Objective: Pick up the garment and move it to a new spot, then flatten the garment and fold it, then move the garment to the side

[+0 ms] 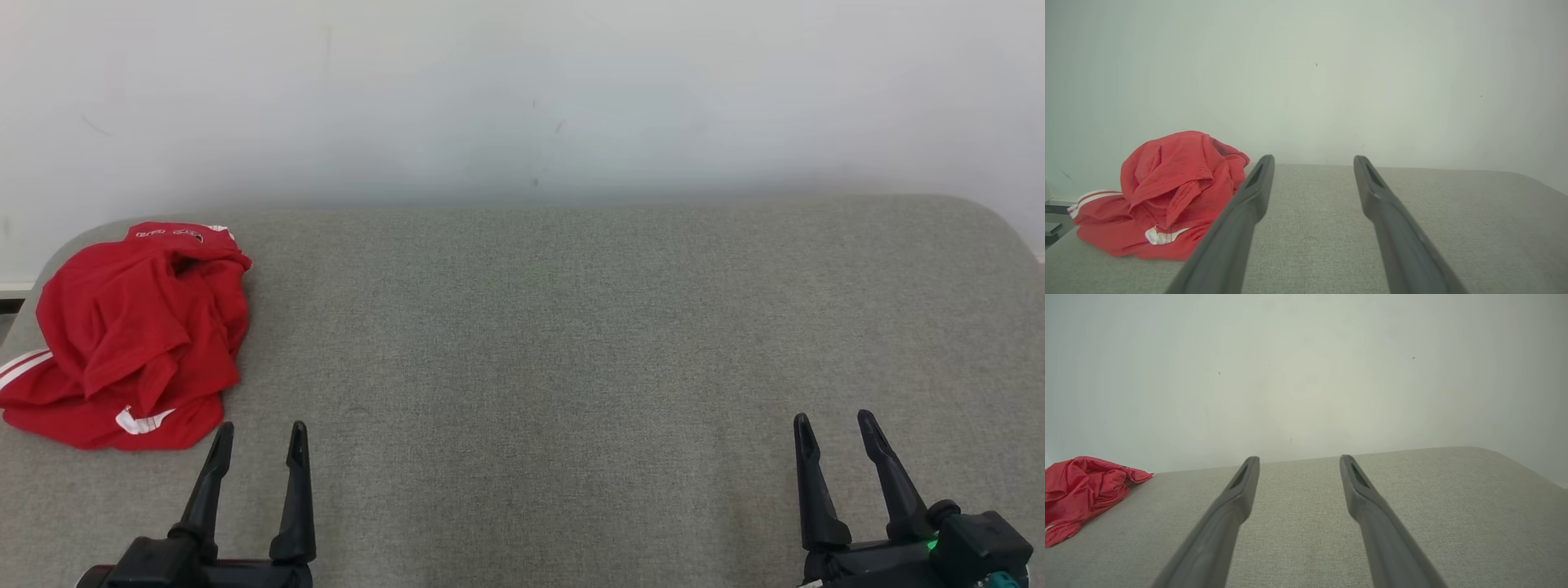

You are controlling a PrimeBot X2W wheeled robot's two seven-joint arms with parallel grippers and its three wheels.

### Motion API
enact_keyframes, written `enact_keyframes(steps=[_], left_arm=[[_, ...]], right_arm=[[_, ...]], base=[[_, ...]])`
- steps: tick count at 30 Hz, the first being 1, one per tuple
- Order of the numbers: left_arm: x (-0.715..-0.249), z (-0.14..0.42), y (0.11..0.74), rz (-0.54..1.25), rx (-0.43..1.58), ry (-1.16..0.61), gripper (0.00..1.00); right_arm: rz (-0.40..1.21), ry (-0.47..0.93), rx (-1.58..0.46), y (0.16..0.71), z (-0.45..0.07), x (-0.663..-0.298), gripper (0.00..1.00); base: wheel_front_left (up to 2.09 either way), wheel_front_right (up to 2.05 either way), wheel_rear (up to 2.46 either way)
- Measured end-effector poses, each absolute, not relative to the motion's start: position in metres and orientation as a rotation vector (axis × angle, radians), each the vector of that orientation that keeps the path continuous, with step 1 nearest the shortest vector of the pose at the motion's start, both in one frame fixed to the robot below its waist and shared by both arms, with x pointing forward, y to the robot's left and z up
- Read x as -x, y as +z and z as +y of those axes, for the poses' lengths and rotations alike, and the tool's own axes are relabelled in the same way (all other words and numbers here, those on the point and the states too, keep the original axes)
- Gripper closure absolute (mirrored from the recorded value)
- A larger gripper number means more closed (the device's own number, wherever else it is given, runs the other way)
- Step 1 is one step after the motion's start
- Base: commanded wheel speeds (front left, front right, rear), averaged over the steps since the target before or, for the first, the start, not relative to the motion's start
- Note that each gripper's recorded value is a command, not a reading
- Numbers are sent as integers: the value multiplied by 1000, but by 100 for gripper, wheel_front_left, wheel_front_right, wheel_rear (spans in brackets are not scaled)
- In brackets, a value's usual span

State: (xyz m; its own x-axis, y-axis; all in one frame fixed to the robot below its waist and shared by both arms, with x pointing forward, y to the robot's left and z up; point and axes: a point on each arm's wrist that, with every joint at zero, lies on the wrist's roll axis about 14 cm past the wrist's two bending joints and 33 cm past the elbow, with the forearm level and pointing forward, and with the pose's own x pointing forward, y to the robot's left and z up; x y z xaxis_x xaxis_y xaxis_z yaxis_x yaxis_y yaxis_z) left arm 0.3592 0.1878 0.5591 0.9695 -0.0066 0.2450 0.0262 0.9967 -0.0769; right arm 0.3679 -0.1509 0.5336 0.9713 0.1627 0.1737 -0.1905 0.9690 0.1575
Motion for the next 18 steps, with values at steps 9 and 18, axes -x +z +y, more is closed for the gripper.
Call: enact_keyframes(steps=[9, 18], left_arm=[[-359, 192, 554, -233, 87, -8, 0], [-358, 197, 550, -221, 85, 3, 0]], right_arm=[[-151, 179, -197, 532, -151, -368, 0], [-141, 191, -207, 529, -148, -369, 0]], base=[[0, 0, 0], [0, 0, 0]])
